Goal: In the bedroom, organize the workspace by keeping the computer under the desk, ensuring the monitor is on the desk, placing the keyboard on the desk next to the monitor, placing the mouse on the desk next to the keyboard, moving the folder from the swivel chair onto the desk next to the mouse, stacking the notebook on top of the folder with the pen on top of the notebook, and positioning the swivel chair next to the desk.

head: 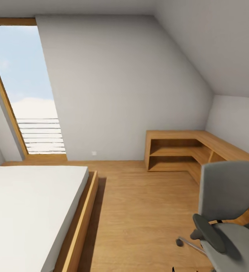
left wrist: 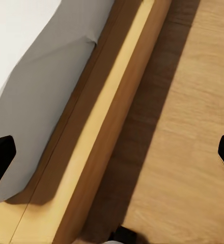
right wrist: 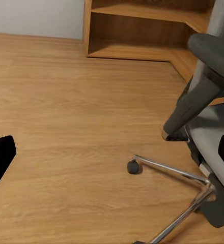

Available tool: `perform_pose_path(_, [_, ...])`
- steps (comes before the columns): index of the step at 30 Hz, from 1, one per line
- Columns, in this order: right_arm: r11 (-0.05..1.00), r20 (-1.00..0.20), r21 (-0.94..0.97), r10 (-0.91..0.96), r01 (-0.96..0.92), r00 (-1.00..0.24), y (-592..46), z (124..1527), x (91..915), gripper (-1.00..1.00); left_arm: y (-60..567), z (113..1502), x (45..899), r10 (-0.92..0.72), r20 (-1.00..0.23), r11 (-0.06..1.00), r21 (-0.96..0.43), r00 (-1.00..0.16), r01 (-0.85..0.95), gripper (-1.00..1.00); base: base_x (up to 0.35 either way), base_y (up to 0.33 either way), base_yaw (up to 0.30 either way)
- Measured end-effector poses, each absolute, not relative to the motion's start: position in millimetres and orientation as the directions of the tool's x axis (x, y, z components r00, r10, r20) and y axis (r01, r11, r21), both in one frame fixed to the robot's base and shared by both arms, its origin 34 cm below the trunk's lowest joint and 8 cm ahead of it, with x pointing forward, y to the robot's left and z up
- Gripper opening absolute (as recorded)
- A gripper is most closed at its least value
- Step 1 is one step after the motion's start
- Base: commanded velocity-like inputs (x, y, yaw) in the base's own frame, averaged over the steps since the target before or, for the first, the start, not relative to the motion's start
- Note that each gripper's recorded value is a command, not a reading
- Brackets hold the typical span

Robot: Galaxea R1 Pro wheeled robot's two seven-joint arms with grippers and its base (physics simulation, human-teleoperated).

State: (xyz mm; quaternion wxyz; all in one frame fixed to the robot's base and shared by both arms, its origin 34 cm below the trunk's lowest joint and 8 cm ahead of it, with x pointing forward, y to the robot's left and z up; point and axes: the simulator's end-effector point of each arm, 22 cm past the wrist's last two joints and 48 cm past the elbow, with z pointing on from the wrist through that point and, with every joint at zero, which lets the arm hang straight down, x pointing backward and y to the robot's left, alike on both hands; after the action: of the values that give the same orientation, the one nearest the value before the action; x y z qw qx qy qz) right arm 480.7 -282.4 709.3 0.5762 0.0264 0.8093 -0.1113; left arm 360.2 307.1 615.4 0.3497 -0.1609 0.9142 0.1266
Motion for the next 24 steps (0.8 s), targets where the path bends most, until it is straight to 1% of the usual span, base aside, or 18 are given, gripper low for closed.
perform_pose_path(13, [0.972,-0.938,-0.157,-0.091,0.173,-0.336,-287,709,481,1.0,306,615,360,-0.205,-0.68,0.917,0.118,-0.704,-0.381,1.0,0.321,0.006,0.0])
perform_pose_path(24, [0.969,-0.891,-0.195,-0.111,0.15,-0.44,-288,688,472,1.0,306,615,360,-0.205,-0.679,0.917,0.118,-0.705,-0.381,1.0,0.322,0.0,0.0])
